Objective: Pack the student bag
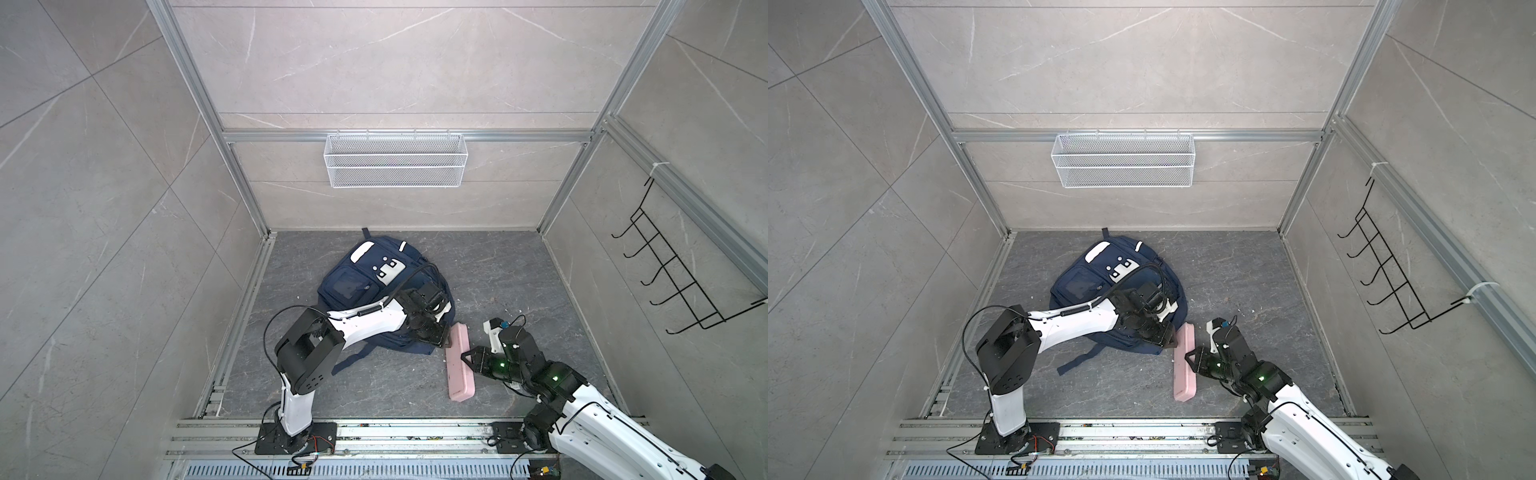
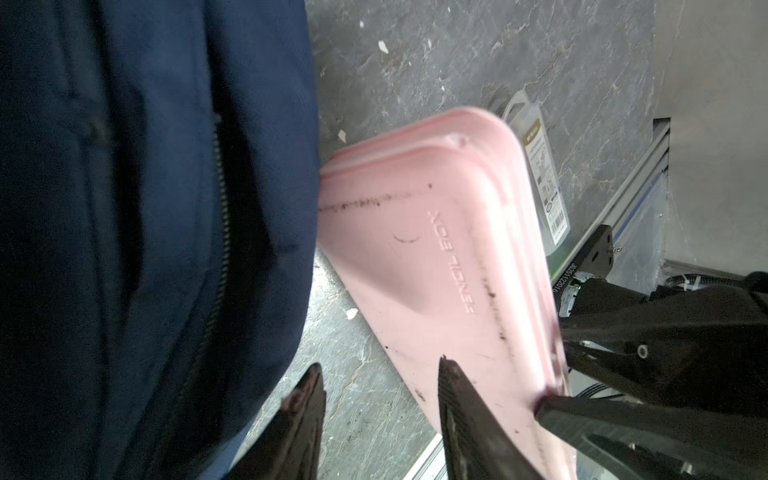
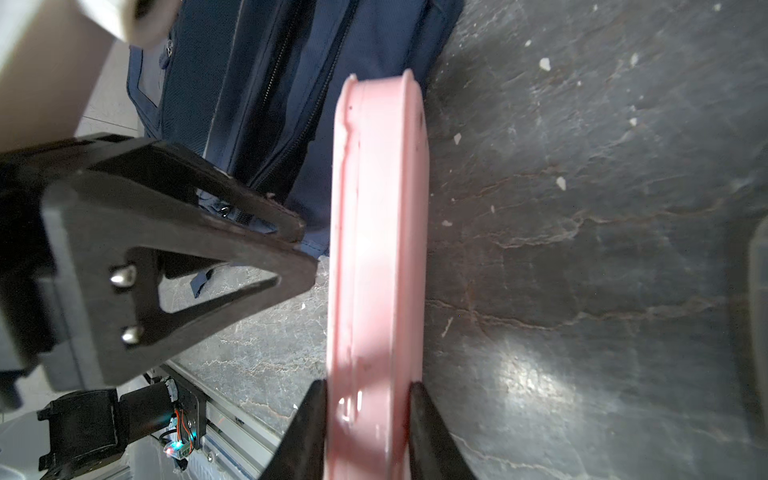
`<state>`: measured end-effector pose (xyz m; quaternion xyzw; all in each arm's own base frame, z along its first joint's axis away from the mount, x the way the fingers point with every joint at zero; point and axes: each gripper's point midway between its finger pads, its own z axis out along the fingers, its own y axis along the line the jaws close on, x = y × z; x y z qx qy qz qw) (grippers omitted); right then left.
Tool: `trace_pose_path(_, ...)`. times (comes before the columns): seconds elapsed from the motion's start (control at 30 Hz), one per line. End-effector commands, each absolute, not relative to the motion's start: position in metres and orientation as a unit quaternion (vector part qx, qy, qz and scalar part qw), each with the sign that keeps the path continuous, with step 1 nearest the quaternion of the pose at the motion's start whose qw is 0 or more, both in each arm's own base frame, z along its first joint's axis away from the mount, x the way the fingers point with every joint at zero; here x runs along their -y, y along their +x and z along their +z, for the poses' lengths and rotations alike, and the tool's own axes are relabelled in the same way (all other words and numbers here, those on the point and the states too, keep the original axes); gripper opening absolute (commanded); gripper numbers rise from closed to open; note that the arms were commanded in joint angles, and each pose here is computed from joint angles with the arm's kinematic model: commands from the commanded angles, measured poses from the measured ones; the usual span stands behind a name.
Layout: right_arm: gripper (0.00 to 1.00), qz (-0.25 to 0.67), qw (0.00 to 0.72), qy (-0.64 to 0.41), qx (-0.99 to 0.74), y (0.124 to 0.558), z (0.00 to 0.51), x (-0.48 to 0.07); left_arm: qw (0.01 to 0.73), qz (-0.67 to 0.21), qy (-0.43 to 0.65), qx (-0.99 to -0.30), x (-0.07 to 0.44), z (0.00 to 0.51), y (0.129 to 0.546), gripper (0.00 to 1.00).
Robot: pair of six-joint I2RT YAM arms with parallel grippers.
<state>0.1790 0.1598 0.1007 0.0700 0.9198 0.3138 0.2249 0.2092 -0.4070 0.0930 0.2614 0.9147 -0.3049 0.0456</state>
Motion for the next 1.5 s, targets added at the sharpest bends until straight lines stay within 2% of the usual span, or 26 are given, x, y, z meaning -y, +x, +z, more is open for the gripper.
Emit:
trace_pose_path(0.0, 0.05, 0.324, 0.248, 0.057, -0.911, 0.188, 0.121, -0.165, 0.082, -0.317, 0.273, -0.904, 0.405, 0.128, 0.217, 0.48)
trace_pose_path(0.67, 0.02, 0.335, 0.264, 0.045, -0.903, 0.202, 0.142, -0.175, 0.126, -0.294, 0.226, -0.920, 0.351, 0.147, 0.254, 0.49)
trace_pose_path(1.07, 0.02, 0.336, 0.275, 0.034, -0.901, 0.206, 0.159, -0.175, 0.140, -0.234, 0.214, -0.938, 0.322, 0.139, 0.265, 0.50)
trace_pose_path(1.3, 0.01, 0.313, 0.245, 0.043, -0.917, 0.200, 0.134, -0.170, 0.137, -0.226, 0.213, -0.941, 0.318, 0.132, 0.265, 0.50)
trace_pose_path(1.37, 0.05, 0.310, 0.235, 0.047, -0.920, 0.197, 0.126, -0.169, 0.121, -0.239, 0.212, -0.940, 0.324, 0.125, 0.258, 0.50)
trace_pose_path(1.47, 0.32, 0.321, 0.220, 0.044, -0.920, 0.193, 0.121, -0.173, 0.111, -0.248, 0.220, -0.937, 0.334, 0.118, 0.246, 0.50)
